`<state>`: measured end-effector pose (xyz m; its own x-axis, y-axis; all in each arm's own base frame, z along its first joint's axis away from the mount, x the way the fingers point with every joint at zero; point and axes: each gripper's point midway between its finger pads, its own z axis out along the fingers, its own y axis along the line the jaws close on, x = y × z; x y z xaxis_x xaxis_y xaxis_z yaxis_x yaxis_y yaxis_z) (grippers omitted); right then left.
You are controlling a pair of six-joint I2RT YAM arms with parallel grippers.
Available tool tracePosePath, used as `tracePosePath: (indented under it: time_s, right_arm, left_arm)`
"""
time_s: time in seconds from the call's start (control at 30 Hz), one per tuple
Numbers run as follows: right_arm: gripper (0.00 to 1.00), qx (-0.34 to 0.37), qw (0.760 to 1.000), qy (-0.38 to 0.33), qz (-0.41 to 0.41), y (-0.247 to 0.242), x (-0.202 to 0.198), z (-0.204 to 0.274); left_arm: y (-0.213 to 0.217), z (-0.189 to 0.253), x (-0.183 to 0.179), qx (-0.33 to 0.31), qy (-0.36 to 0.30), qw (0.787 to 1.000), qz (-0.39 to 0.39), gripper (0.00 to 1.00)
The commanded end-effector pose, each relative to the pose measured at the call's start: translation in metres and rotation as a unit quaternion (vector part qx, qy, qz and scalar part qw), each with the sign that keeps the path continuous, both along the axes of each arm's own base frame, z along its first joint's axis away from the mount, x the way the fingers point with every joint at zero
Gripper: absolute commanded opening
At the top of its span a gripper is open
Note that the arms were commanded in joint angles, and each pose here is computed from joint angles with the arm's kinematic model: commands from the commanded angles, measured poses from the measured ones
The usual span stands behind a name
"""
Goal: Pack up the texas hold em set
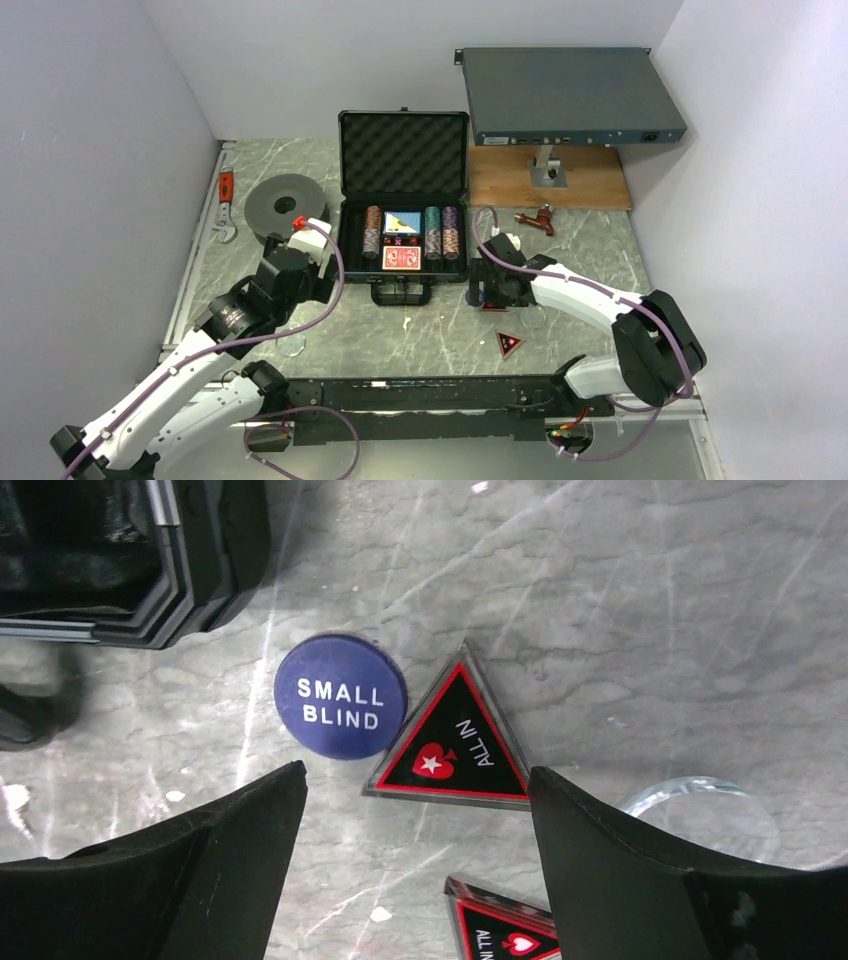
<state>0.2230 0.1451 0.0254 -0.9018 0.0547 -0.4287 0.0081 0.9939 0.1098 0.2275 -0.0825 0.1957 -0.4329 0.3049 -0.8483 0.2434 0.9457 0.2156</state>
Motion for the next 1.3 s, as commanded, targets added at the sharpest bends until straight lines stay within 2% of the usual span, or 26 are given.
tracePosePath:
  time_s: [0.0, 0.13, 0.23, 0.37, 0.67, 0.9, 1.27]
  right_arm:
    - [0.84, 0.066, 0.996, 0.052, 0.012, 0.023, -0.023, -0.007]
    - [0.84, 0.099, 0.992, 0.076, 0.029, 0.041, -0.034, -0.006]
    - [0.84, 0.095, 0.993, 0.066, 0.038, 0.045, -0.033, -0.001]
    - [0.84, 0.081, 0.995, 0.048, 0.037, 0.043, -0.026, 0.007]
    - [0.85, -0.009, 0.999, 0.016, 0.038, 0.019, -0.008, 0.011]
    - [0.85, -0.009, 0.998, -0.001, 0.059, 0.028, 0.005, 0.013]
    - [0.82, -0.029, 0.996, 0.013, 0.081, 0.03, 0.01, 0.005]
  left_arm:
    - [-0.002, 0.004, 0.002, -0.002, -0.007, 1.0, -0.004, 0.9]
    - [-0.001, 0.005, 0.002, -0.004, -0.009, 1.0, -0.003, 0.9]
    - [0.0, 0.005, 0.002, -0.004, -0.01, 1.0, -0.002, 0.9]
    - [0.0, 0.005, 0.001, -0.005, -0.011, 1.0, -0.003, 0.9]
    - [0.0, 0.005, 0.001, -0.005, -0.01, 1.0, -0.002, 0.9]
    - [0.0, 0.004, 0.002, -0.003, -0.01, 1.0, -0.002, 0.9]
    - [0.001, 0.004, 0.003, -0.003, -0.011, 1.0, 0.0, 0.9]
